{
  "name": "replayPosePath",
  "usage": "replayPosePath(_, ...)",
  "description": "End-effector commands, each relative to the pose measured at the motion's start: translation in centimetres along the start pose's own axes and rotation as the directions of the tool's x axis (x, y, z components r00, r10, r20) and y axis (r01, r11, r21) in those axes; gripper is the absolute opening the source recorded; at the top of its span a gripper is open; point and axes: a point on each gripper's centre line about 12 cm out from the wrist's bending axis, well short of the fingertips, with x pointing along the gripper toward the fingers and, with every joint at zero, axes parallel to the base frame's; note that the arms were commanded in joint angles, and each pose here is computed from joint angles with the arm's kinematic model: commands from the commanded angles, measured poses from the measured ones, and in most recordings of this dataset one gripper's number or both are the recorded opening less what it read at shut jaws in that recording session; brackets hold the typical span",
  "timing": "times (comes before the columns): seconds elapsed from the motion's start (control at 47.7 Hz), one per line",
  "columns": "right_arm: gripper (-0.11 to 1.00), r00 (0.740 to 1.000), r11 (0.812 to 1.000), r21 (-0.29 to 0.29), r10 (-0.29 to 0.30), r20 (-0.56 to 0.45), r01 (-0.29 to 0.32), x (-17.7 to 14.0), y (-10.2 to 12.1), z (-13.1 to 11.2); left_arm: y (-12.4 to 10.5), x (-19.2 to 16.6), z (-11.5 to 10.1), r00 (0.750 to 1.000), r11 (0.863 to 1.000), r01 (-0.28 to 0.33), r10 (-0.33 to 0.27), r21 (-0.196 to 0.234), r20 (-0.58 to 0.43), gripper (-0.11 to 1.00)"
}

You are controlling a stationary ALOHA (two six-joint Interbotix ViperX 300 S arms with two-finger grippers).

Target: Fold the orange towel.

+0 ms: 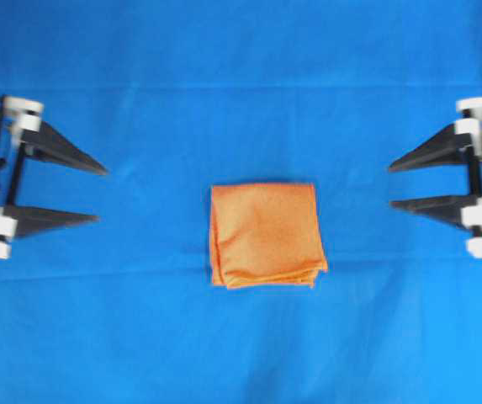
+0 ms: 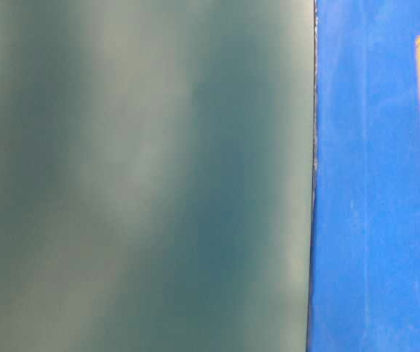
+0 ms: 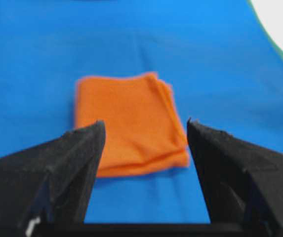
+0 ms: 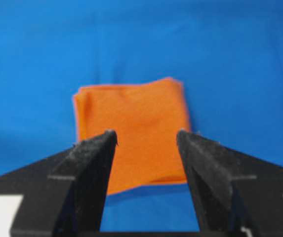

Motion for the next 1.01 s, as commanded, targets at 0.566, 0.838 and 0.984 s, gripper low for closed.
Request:
replayPosePath(0.566, 0.58, 0.986, 0.991, 0.038, -0.134, 0.1, 0.131, -3.4, -4.3, -7.8, 2.2, -6.3, -7.1, 0.979, 0.987, -0.162, 0.159, 0.013, 0.127, 0.62)
replayPosePath(0.838, 0.58, 0.986, 0.989, 0.055, -0.142, 0.091, 0.138, -2.7, -4.7, -8.6, 2.2, -6.5, -8.0, 0.978, 0.986, -0.166, 0.164, 0.01, 0.13, 0.62)
replayPosePath(0.984, 0.58, 0.985, 0.989, 0.057, -0.142, 0.094, 0.137, -2.7, -4.7, -8.6, 2.3, -6.5, -8.0, 0.977, 0.986, -0.169, 0.167, 0.009, 0.13, 0.62)
